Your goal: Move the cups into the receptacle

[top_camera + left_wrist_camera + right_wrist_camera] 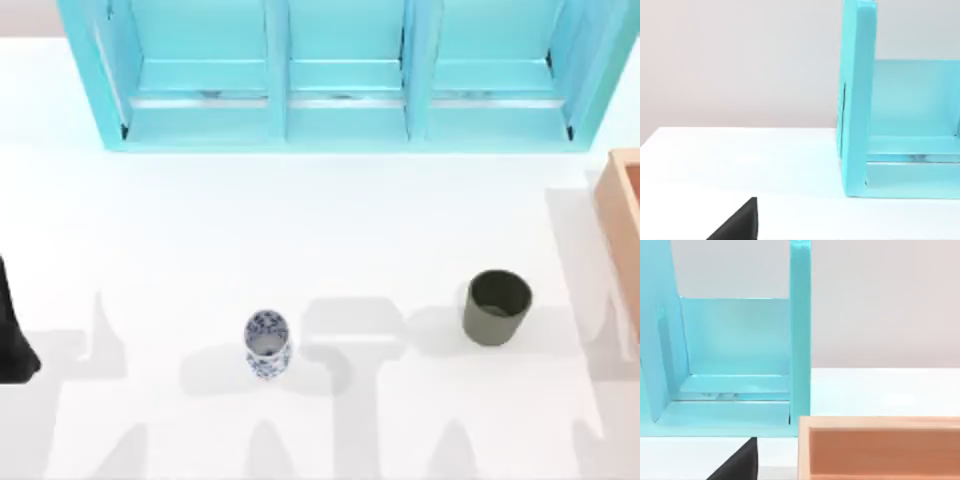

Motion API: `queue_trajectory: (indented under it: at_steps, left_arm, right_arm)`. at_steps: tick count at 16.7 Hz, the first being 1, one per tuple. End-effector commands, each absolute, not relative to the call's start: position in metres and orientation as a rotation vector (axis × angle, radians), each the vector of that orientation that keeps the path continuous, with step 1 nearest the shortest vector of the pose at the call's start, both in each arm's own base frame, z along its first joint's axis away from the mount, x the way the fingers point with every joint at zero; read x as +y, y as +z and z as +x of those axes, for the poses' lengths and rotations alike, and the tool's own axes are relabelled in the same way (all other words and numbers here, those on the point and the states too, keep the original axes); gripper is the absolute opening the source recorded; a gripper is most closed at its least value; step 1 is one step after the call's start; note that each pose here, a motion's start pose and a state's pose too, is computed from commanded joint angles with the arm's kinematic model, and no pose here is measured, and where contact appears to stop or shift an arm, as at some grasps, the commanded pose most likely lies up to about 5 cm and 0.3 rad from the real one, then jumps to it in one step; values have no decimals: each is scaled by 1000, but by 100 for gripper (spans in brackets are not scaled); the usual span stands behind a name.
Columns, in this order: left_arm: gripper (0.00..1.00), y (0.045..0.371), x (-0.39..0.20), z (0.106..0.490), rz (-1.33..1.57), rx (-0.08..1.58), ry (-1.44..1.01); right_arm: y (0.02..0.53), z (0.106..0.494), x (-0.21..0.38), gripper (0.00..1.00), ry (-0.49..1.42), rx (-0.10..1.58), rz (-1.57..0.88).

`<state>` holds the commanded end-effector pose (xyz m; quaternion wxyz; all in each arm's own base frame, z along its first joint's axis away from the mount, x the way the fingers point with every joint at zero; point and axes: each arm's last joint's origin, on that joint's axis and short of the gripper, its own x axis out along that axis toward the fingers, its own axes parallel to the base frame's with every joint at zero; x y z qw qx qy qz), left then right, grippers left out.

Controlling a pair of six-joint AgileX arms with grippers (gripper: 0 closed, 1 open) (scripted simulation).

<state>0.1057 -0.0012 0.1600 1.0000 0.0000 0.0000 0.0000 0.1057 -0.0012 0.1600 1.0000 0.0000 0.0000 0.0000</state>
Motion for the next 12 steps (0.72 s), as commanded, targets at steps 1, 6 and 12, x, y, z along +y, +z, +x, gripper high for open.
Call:
queue_trajectory:
  at_steps: [1, 6, 12]
  left_arm:
    - [100, 160, -1, 106, 0, 0, 0]
    - [100, 160, -1, 106, 0, 0, 0]
    - [100, 160, -1, 106, 0, 0, 0]
  right_arm:
    - [160, 106, -1, 100, 0, 0, 0]
    - [177, 106, 7, 100, 64, 87, 51]
    - [266, 127, 41, 100, 204, 377, 192]
